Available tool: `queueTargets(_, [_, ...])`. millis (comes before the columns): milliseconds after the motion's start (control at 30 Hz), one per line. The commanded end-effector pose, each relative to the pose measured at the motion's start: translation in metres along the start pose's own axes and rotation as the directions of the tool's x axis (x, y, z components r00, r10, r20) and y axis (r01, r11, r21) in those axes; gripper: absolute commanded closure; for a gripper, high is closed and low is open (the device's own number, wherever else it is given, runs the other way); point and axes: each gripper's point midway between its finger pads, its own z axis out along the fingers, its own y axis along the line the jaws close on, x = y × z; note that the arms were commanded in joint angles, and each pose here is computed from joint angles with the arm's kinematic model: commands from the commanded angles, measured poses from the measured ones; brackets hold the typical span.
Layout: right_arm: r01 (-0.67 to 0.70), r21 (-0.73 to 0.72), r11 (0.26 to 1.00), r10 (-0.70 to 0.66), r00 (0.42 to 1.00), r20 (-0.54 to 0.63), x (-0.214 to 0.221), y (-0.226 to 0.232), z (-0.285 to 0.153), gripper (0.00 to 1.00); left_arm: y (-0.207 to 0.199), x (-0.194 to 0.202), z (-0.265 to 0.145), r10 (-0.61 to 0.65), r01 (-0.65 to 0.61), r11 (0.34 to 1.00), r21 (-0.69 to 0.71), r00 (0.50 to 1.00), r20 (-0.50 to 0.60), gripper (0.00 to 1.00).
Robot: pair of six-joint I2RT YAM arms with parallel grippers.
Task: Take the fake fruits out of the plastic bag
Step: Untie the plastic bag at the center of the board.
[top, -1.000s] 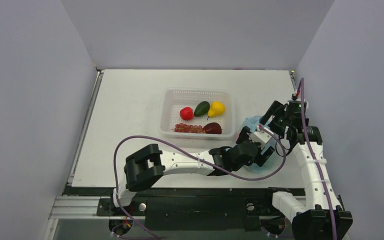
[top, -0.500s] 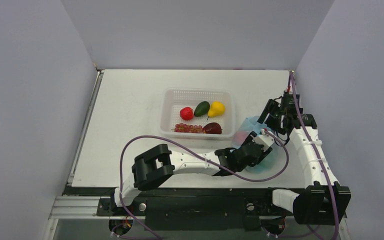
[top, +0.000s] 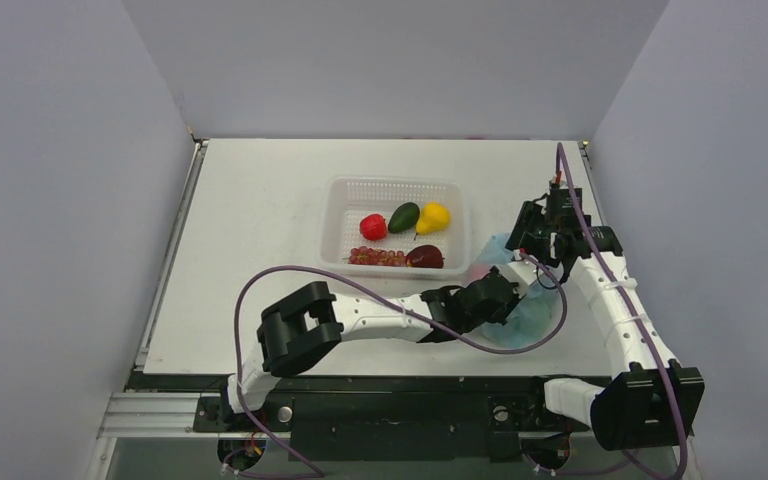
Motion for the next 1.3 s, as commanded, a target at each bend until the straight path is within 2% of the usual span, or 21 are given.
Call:
queueTargets(0, [0.059,0.019,0.998,-0.06,0.998,0.016,0.001,0.003,0.003,0.45,0.001,-0.038,-0.017,-0.069,0.067,0.997,0.04,0.995,0.066,0.99])
queueTargets(467, [0.083,0.082,0.993,-0.084,0.996,0.009,0.017,-0.006,0.01,0.49,0.008,-0.037,-0.021,-0.098,0.094,0.994,0.064,0.993,0.062,1.0])
queueTargets(500, [0.082,0.083,0.993,-0.084,0.996,0.012,0.016,-0.006,0.011,0.52,0.007,-0.036,-0.021,-0.098,0.094,0.993,0.068,0.993,0.06,1.0])
queueTargets(633, [0.077,0.09,0.993,-0.08,0.996,0.027,0.009,-0.005,0.012,0.73,0.006,-0.034,-0.021,-0.099,0.095,0.993,0.074,0.994,0.053,1.0])
queueTargets(700, [0.066,0.093,0.993,-0.07,0.997,0.04,0.004,-0.004,0.011,0.85,0.005,-0.032,-0.022,-0.102,0.098,0.992,0.078,0.994,0.049,1.0])
queueTargets(733, [0.054,0.098,0.994,-0.059,0.997,0.051,0.001,-0.004,0.011,0.94,0.005,-0.032,-0.022,-0.102,0.098,0.992,0.078,0.994,0.047,1.0])
queueTargets(800, [0.032,0.106,0.994,-0.04,0.997,0.071,-0.004,-0.004,0.009,1.0,0.004,-0.03,-0.023,-0.099,0.095,0.992,0.085,0.994,0.038,1.0])
queueTargets(1000, [-0.026,0.116,0.993,0.006,0.985,0.17,-0.032,-0.005,-0.006,1.0,0.001,-0.019,-0.031,-0.085,0.084,0.989,0.118,0.996,0.002,1.0])
queueTargets(1267, [-0.13,0.126,0.983,0.097,0.965,0.243,-0.063,-0.013,-0.008,1.0,-0.004,-0.003,-0.046,-0.099,0.103,0.984,0.147,0.994,-0.036,1.0])
